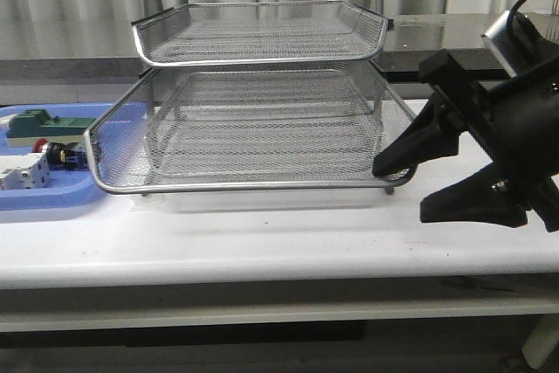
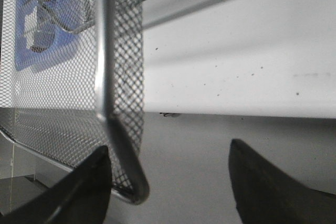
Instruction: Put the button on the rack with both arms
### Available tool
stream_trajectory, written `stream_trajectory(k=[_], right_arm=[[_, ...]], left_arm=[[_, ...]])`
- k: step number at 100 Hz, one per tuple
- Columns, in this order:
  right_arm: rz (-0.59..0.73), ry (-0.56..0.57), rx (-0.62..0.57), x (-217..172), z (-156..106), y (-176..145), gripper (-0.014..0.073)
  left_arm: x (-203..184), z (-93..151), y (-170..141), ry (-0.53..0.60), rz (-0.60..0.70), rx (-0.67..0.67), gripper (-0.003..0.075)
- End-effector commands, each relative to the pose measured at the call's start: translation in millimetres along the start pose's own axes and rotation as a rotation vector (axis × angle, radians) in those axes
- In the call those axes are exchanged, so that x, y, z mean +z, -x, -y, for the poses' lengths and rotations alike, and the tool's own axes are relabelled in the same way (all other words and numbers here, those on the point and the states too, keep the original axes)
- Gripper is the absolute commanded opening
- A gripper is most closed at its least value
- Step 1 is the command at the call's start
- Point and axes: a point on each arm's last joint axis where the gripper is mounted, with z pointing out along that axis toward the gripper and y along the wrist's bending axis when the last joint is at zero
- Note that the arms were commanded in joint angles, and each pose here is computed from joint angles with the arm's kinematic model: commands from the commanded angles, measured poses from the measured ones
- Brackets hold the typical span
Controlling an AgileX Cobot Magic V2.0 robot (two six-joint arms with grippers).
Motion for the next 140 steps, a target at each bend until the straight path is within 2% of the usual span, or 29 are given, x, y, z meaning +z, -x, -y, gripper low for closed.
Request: stream_trajectory(k=[1,18,28,52,112,126,140], right_arm=[[0.034,0.090,-0.051,-12,-20,5,0.0519],[0.074,0.105,-0.106,-27,-33,6,0.0519],[0.059,0.070,-0.128,-35,-36,3,0.0519],[0.034,-0.121,-0.244,-67,-39,-9,0.0517],[0.223,-0.556,-0.466,-182,-64,-32,0.0517],[0.225,-0.634,-0.476,-199,-62,-42,0.0517],[0.247,-0.657,-0.471,-209,-62,-50,0.0517]], left_arm=[[-1,0,-6,-0.009,0.068,-0.007,0.0004],[-1,0,-6,-0.009,0.068,-0.007,0.0004],[-1,0,-6,-0.009,0.068,-0.007,0.0004],[-1,0,-6,-0.009,0.068,-0.007,0.0004],[-1,0,-6,-0.009,0.068,-0.007,0.0004],[-1,0,-6,-0.009,0.068,-0.007,0.0004],[-1,0,-6,-0.009,0.068,-0.007,0.0004]])
